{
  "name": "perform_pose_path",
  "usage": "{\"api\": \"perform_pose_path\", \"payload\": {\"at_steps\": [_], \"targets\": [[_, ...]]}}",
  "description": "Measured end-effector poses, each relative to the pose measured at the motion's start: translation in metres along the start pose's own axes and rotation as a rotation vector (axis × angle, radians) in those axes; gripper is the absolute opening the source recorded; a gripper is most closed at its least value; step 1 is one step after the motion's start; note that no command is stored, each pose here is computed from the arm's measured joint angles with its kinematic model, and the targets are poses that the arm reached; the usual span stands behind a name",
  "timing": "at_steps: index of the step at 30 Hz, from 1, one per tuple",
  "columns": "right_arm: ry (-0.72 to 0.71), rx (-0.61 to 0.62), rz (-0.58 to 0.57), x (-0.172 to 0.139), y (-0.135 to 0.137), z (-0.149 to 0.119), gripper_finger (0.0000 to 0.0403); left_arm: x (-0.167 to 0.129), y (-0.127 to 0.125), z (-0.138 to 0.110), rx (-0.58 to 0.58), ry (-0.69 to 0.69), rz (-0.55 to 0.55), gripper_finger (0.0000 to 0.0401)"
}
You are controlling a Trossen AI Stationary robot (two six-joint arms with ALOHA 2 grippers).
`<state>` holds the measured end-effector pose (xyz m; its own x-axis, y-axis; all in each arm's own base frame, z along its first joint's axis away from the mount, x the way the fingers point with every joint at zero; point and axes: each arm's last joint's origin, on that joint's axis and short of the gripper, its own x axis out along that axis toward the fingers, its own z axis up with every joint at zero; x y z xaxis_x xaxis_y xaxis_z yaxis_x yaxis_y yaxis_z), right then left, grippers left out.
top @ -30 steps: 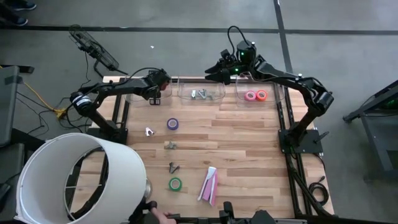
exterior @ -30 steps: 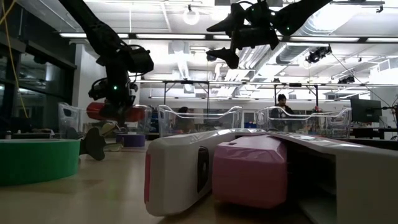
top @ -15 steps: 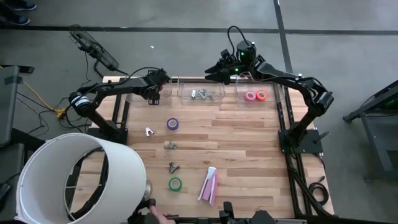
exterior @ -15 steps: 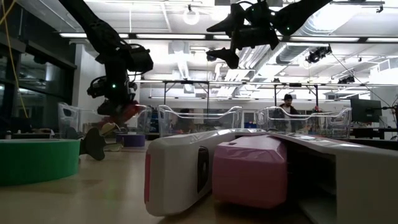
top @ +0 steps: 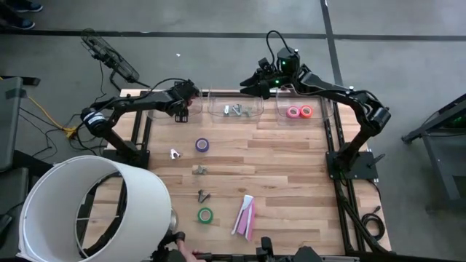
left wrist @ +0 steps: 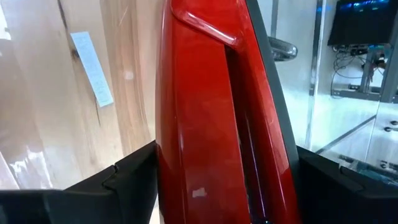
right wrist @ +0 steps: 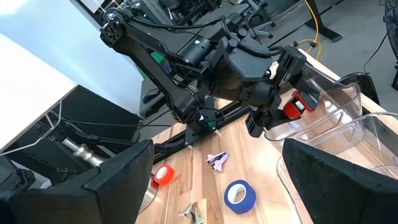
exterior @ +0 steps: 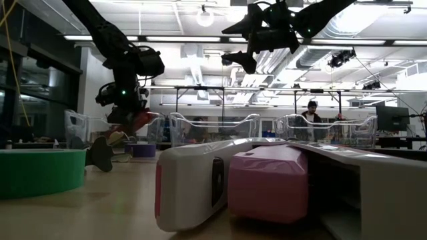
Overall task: Pick and place Stapler, Stapler remover, tape
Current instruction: Put the red stapler into the left transparent bin
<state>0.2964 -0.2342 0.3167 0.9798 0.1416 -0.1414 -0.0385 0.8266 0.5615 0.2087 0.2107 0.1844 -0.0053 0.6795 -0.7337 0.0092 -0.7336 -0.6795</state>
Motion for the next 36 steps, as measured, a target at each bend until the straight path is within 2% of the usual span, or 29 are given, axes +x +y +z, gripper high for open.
{"api": "perform_pose_path", "payload": {"at_steps": [6, 14, 24, 31, 36], "targets": [[0.001, 0.000, 0.001, 0.000, 0.000, 0.000, 0.0348, -0.003, -0.002, 0.000, -0.009, 0.016, -0.005, 0.0292], [0.001, 0.000, 0.001, 0.000, 0.000, 0.000, 0.0348, -0.012, -0.006, 0.003, 0.028, 0.051, -0.020, 0.0325], [0.001, 0.000, 0.001, 0.000, 0.000, 0.000, 0.0348, -0.012, -0.006, 0.001, 0.063, 0.083, -0.004, 0.0328], [0.037, -0.161, -0.036, 0.014, 0.009, -0.010, 0.0348, -0.013, -0.006, 0.002, 0.080, 0.081, 0.000, 0.0328], [0.058, -0.168, -0.027, 0.024, 0.017, -0.016, 0.0348, -0.015, -0.007, 0.003, 0.117, 0.070, -0.014, 0.0324]]}}
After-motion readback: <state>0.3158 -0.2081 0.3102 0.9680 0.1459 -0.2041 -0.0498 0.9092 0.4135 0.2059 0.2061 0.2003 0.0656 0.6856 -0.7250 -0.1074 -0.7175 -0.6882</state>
